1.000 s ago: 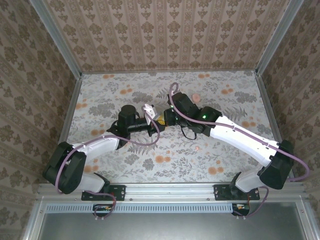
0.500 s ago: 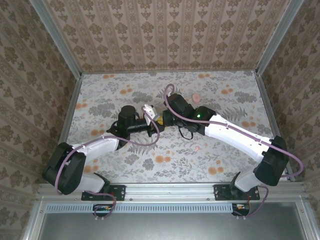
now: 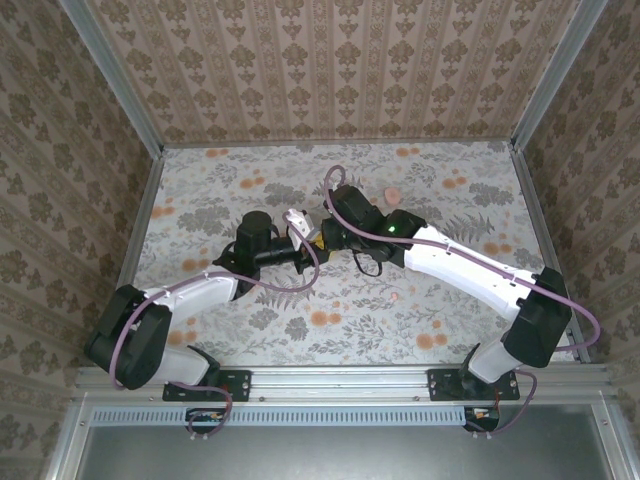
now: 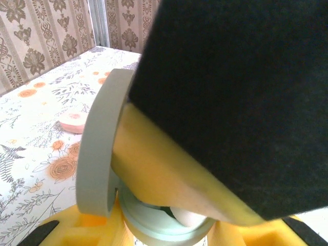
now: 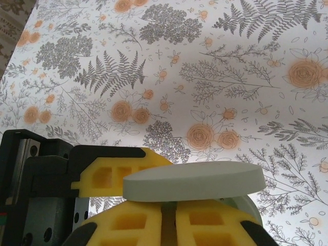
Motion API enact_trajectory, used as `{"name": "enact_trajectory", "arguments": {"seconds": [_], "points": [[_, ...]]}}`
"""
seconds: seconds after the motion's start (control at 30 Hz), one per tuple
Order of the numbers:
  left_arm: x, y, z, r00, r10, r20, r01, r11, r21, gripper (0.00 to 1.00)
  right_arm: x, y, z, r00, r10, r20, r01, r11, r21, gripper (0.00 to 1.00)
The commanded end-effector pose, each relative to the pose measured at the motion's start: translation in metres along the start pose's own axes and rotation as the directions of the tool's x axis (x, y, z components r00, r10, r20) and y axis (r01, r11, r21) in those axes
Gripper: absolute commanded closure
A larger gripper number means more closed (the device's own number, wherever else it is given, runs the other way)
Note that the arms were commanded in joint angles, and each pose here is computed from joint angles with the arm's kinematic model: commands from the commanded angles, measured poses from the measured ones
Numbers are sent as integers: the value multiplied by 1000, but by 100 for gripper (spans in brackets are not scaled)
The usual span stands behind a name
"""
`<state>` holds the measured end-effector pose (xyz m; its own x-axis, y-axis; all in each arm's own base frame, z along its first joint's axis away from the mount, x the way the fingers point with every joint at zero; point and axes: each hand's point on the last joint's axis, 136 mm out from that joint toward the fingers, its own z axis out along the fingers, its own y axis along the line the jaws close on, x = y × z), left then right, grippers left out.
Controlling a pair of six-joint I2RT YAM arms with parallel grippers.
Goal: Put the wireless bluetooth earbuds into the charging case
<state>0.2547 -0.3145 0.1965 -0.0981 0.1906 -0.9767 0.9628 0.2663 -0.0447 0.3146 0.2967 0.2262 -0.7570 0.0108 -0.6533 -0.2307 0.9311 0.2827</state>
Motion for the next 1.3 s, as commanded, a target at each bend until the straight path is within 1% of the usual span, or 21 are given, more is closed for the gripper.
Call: {"name": "enact_trajectory", "arguments": {"seconds": [0.0,0.1,0.17,0.43,0.6,0.73,0.8,0.97,1.27], "points": [[-16,-9,-5,999,32,41,-33,999,15,89,5,-6,-1,999,21,-25,-20,999,26,85],[-16,-9,-4,999,31,39,-32,999,15,89,1,-4,-7,999,33,-15,-33,999,15,79],[-16,-9,-4,999,31,39,-32,999,15,89,-1,-4,-12,999,42,-6,-42,999,8,73],[-17,-8,-5,999,30,39,-30,999,13,89,-8,3,-23,996,90,5,-90,995,-47,68],[-16,-9,-5,999,28,36,-28,1000,11,89,-11,5,-29,989,145,4,-144,985,-90,68],[-16,-9,-6,999,31,33,-32,999,9,89,-10,-1,-31,986,169,2,-168,982,-90,68],[-15,-9,-6,999,30,25,-31,1000,6,89,-8,-3,-32,983,185,-9,-185,978,-95,71],[-12,-8,-6,1000,29,10,-29,1000,-1,89,0,-3,-30,982,180,-49,-184,979,-92,74],[-8,-7,-5,1000,27,-14,-27,1000,-4,89,12,1,-19,979,164,-119,-175,981,-89,75]]}}
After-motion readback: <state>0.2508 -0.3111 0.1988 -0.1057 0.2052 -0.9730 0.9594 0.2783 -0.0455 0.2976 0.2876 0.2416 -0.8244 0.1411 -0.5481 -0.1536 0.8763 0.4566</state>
